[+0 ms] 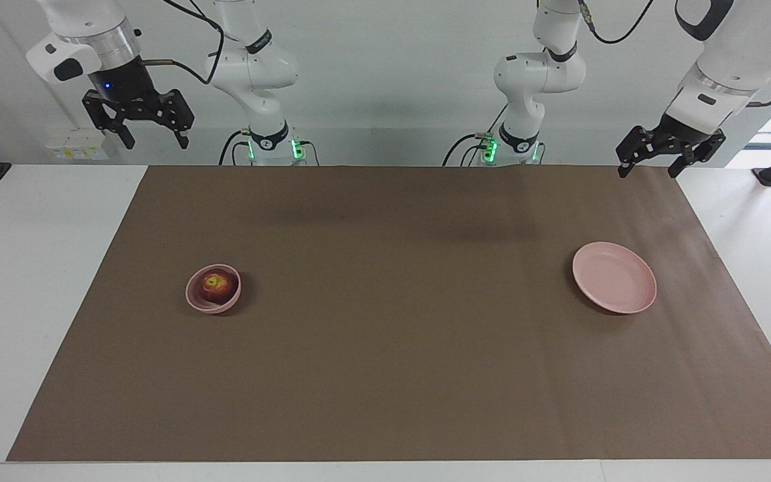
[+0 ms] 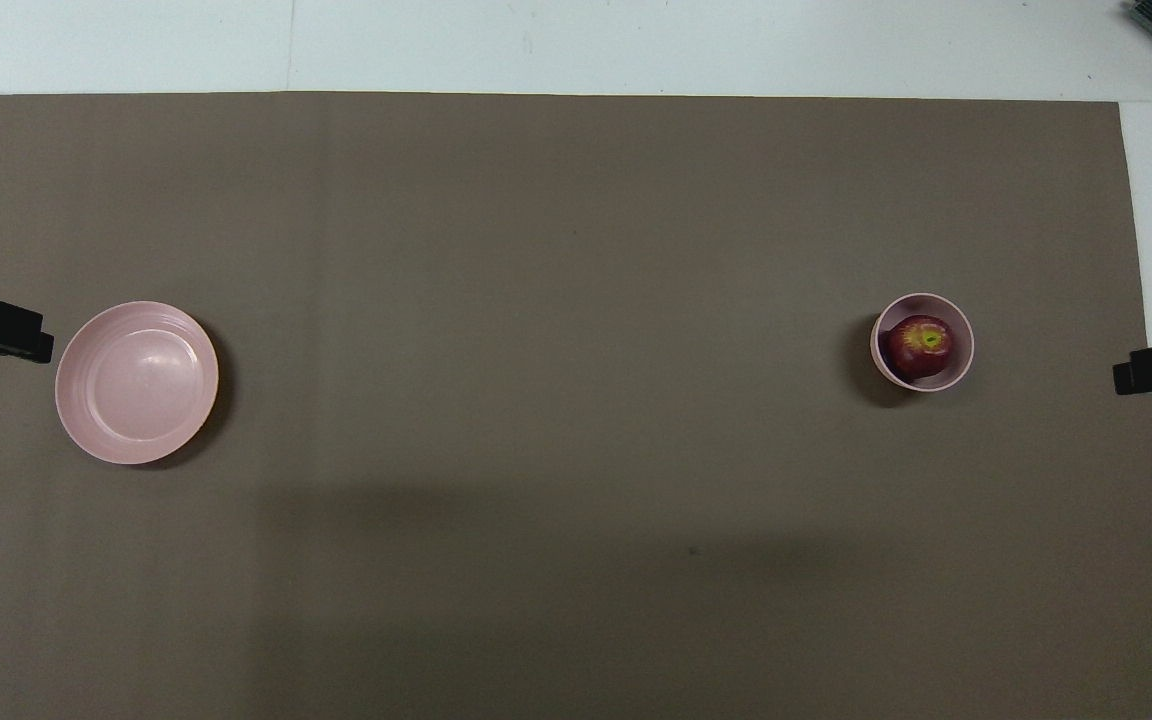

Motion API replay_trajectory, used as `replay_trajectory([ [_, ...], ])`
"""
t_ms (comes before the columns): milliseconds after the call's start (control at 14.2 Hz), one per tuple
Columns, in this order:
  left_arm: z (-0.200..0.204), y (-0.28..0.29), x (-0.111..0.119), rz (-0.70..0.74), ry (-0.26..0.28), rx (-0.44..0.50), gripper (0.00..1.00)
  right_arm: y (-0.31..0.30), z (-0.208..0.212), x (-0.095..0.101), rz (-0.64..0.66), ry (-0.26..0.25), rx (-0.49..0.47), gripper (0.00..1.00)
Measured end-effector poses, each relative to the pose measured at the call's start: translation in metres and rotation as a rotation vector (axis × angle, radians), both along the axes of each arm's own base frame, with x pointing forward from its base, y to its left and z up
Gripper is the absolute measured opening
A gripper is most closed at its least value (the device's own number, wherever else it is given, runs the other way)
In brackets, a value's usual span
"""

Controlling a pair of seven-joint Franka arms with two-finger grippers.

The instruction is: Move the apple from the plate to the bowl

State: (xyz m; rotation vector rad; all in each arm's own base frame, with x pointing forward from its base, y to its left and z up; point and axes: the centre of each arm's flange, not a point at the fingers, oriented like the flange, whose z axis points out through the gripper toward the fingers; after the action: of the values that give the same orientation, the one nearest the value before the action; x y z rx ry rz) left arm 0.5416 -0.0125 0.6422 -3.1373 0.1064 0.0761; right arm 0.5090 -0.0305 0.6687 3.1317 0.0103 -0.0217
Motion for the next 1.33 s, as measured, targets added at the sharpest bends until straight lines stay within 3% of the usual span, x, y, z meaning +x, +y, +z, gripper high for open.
replay_trajectory([
  [1334, -0.001, -0.008, -0.001, -0.015, 0.010, 0.000, 1.00, -0.004, 0.001, 0.000, -0.002, 0.003, 0.009, 1.00],
])
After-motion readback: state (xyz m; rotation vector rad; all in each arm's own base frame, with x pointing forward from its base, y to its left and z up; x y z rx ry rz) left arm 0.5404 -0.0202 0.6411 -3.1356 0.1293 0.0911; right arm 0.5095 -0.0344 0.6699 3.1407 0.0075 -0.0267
